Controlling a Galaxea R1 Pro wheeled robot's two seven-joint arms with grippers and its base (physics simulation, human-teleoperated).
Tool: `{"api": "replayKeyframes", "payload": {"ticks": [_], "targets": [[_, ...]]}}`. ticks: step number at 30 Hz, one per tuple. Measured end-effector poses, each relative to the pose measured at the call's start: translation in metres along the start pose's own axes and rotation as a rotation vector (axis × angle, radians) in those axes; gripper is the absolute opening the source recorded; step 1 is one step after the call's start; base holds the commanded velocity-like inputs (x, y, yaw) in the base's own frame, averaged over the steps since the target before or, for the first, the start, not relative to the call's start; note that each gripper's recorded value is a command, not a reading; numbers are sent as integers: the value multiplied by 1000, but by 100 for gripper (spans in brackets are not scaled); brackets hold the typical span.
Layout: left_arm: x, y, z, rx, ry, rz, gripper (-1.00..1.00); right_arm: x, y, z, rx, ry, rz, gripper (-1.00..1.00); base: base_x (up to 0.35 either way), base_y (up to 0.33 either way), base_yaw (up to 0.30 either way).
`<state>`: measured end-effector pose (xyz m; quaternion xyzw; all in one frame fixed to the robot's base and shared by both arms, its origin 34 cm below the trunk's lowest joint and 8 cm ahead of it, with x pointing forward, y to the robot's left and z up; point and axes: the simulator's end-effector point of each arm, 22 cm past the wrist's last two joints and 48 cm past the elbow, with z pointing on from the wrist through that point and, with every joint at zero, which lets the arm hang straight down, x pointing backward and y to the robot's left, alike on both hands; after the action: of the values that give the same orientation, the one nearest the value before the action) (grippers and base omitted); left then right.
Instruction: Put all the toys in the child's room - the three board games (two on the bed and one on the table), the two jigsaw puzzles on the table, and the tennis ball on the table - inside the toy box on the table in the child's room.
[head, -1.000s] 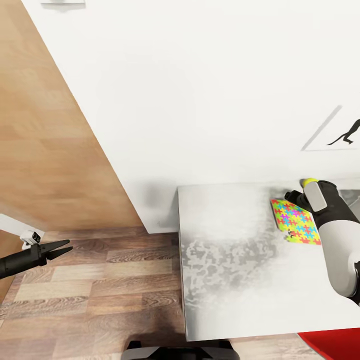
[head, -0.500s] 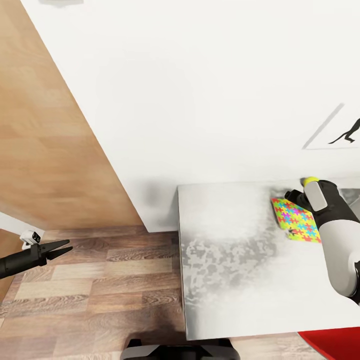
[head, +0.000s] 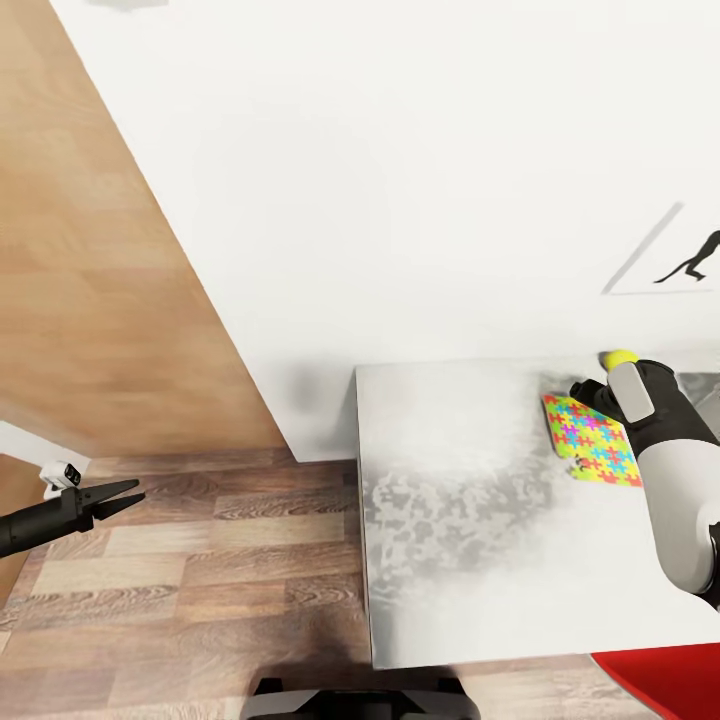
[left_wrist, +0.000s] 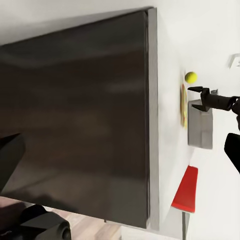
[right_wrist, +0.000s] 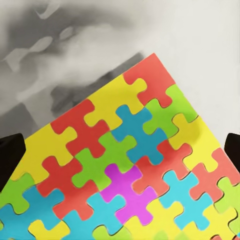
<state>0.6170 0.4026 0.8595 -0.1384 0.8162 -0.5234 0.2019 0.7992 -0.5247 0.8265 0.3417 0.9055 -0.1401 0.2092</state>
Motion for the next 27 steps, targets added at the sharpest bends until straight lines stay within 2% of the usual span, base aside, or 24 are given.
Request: {"api": "replayKeyframes", "payload": {"ticks": [21,27], "targets": [[0,0,0,0,0,0,100,0,0,0,0,0,-1,100,-60,13,0],[0,0,0,0,1,0,100,0,-1,0,3,-1,-5,100,-98,104,0]]}}
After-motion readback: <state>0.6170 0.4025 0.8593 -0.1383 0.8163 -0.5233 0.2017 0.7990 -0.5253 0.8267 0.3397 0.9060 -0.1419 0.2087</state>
